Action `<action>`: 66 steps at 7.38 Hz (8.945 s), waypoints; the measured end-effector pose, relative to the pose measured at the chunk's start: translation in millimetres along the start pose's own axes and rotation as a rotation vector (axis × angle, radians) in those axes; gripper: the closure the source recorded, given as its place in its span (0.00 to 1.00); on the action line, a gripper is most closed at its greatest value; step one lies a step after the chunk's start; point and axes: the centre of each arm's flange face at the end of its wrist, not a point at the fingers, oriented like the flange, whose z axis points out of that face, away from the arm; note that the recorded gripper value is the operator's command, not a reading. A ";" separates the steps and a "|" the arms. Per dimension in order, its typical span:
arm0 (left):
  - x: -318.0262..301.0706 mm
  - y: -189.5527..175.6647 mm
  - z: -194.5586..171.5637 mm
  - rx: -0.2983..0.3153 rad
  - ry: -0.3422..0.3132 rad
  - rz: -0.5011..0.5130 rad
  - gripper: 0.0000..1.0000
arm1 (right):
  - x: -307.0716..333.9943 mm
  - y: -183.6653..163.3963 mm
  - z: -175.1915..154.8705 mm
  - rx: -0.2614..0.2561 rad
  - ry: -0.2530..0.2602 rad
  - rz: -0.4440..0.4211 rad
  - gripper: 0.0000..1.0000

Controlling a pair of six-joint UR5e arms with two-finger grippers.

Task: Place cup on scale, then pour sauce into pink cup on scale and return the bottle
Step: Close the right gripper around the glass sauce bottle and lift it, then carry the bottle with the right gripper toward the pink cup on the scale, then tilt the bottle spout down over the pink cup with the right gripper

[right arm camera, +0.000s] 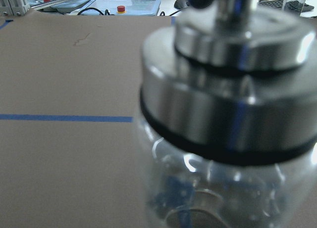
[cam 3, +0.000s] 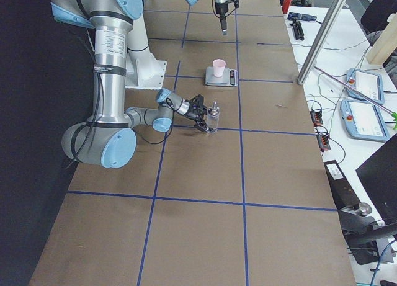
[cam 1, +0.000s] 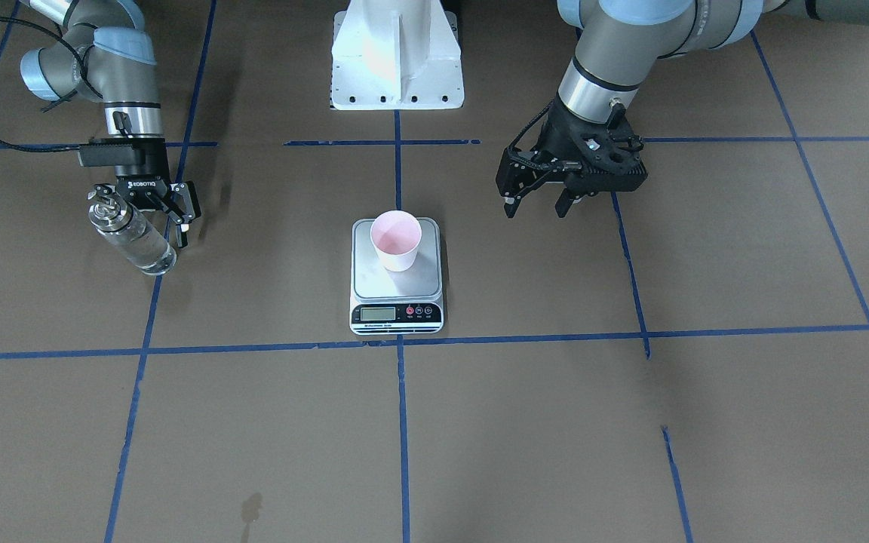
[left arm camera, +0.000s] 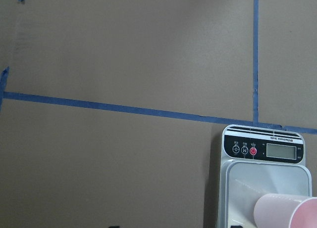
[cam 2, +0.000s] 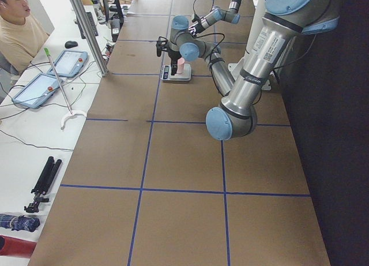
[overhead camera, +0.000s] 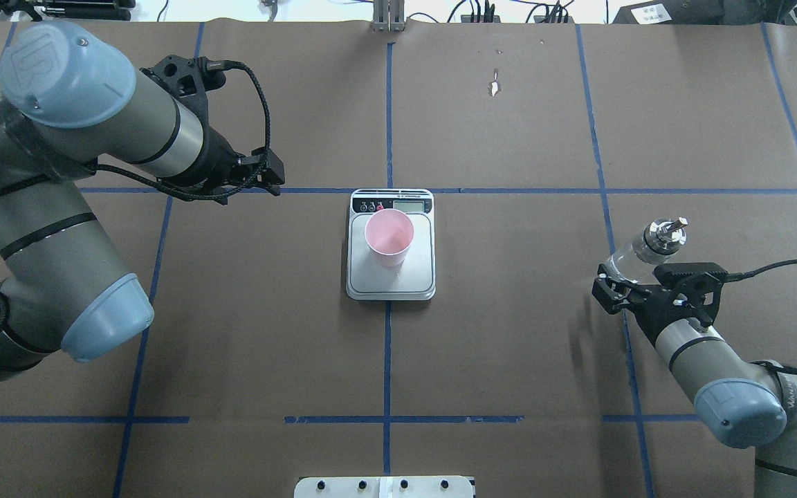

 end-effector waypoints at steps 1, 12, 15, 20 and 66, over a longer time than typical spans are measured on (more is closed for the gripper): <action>0.1 -0.3 -0.2 0.001 0.000 0.000 0.20 | 0.8 -1.0 2.2 0.003 0.004 -0.004 0.10; 1.4 -0.8 -0.4 -0.004 -0.014 -0.007 0.20 | 2.6 -14.1 1.6 0.087 0.000 0.001 1.00; 3.1 -0.9 -4.9 -0.002 -0.006 -0.010 0.20 | -24.0 -37.5 -9.6 0.127 -0.035 -0.019 1.00; -42.0 -27.1 -24.2 0.049 -0.038 0.092 0.20 | -158.8 -94.1 11.1 0.081 0.065 -0.216 1.00; -134.3 -36.1 -23.4 0.021 -0.131 0.248 0.16 | -276.1 -91.5 -8.2 0.066 0.835 -1.357 1.00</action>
